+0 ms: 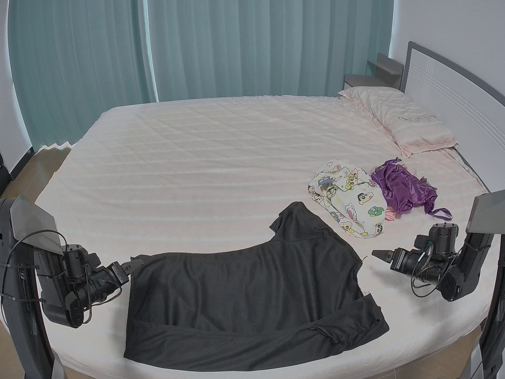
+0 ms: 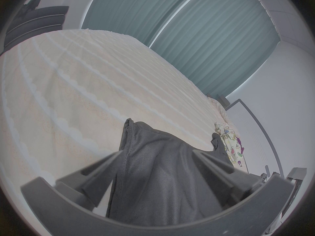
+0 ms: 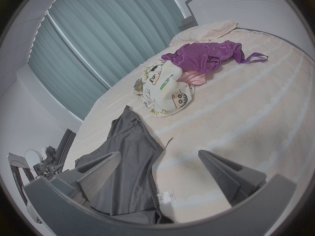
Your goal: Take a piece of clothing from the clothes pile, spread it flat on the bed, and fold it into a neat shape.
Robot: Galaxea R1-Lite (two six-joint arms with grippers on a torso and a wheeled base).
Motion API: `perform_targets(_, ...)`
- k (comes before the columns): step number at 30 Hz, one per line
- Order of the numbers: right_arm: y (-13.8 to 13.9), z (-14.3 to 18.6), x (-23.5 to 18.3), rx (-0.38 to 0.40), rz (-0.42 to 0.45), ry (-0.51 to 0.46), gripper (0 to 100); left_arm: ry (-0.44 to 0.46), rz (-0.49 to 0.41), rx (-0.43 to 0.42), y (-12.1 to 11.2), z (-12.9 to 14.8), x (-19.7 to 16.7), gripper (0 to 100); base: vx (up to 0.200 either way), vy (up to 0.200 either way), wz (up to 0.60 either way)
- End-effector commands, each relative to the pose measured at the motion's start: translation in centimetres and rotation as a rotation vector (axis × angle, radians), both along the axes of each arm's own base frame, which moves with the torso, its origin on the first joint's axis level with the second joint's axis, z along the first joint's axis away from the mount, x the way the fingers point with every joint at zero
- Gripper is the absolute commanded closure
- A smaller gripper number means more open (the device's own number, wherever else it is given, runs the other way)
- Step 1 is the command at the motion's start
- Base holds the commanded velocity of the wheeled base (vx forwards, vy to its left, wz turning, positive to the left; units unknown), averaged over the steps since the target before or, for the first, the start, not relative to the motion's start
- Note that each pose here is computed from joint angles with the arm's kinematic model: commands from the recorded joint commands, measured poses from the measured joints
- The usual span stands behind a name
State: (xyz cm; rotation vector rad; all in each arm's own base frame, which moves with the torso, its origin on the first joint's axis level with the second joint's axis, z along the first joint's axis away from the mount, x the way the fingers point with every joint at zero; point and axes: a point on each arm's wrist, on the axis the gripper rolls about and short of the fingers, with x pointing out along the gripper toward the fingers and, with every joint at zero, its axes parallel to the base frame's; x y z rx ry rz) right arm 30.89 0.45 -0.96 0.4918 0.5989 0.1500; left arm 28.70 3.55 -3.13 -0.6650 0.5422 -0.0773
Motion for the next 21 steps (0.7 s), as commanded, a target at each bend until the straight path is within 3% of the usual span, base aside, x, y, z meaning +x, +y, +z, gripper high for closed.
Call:
perform_targets(1,-0.01,-0.11,0.00,0.001,0.000,0.003,0,-0.016,0.001,0.001,0.03,0.08,0.10,0,0.000,0.000,0.00)
perform_targets(16,-0.01,-0.11,0.00,0.001,0.000,0.003,0,-0.010,0.013,-0.013,0.11,0.10,0.02,0,0.000,0.000,0.00)
perform_targets(21,0.04,-0.10,0.00,0.002,0.002,0.003,0,-0.012,0.013,-0.012,0.11,0.15,0.03,0,0.200,0.000,0.00)
